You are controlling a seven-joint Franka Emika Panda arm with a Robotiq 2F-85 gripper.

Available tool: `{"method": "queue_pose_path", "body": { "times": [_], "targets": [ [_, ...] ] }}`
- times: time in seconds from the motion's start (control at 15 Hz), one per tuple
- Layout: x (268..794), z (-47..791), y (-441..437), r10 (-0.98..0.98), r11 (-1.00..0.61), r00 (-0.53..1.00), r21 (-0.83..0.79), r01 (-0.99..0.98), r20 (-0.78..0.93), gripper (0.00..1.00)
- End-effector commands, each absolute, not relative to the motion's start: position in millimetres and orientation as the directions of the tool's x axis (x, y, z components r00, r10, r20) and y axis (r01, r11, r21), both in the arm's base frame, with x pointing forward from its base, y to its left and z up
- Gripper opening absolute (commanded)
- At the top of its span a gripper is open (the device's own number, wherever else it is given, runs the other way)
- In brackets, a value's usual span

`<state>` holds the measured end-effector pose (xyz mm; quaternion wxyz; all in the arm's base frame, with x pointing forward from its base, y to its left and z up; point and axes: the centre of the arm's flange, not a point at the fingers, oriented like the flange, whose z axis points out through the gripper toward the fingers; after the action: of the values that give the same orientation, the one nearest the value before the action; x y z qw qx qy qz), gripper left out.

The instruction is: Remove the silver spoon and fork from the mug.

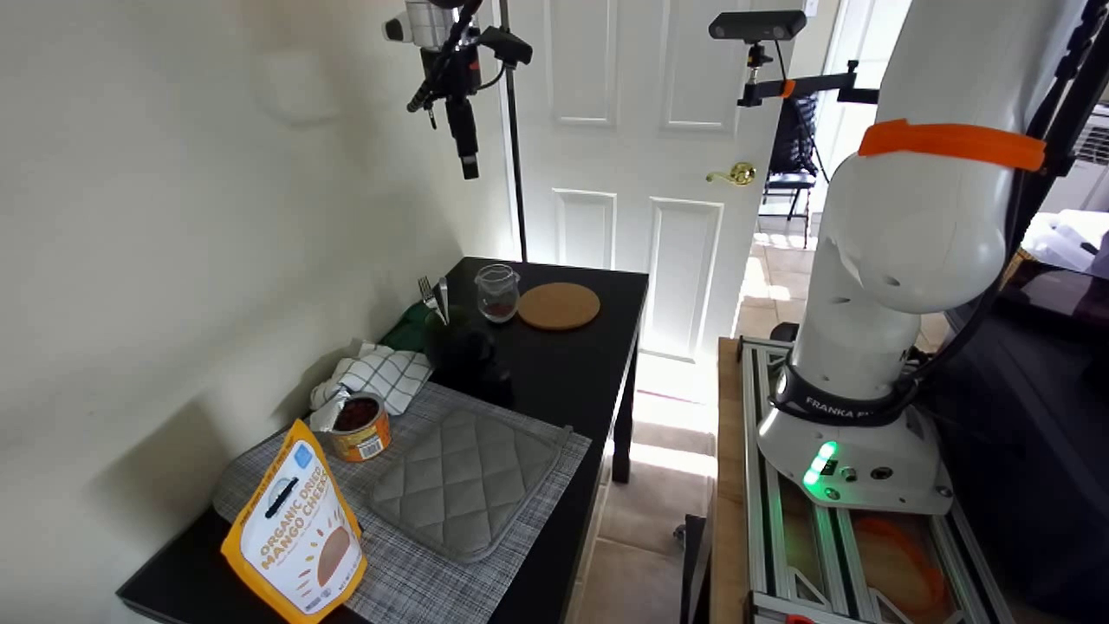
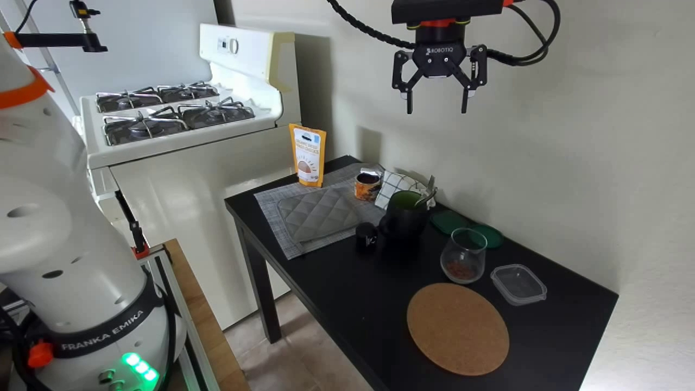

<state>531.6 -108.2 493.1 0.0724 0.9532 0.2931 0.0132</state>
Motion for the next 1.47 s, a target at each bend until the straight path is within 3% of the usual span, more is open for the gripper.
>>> {"method": "queue_pose_path", "body": {
  "times": [0.0, 0.2, 0.4, 0.8, 1.4],
  "targets": [
    [563, 458, -86, 0.699, -0.705, 0.713, 0.224, 0.673, 0.055, 1.0],
    [579, 428, -67, 0.778, -0.627, 0.612, 0.242, 0.74, 0.144, 1.0],
    [581, 399, -62, 0.801, -0.597, 0.572, 0.16, 0.786, 0.178, 1.0],
    [581, 351, -72, 0.793, -0.605, 0.601, 0.006, 0.796, 0.101, 1.0],
    [607, 317, -104, 0.801, -0.593, 0.599, 0.153, 0.791, 0.007, 1.0]
  ]
}}
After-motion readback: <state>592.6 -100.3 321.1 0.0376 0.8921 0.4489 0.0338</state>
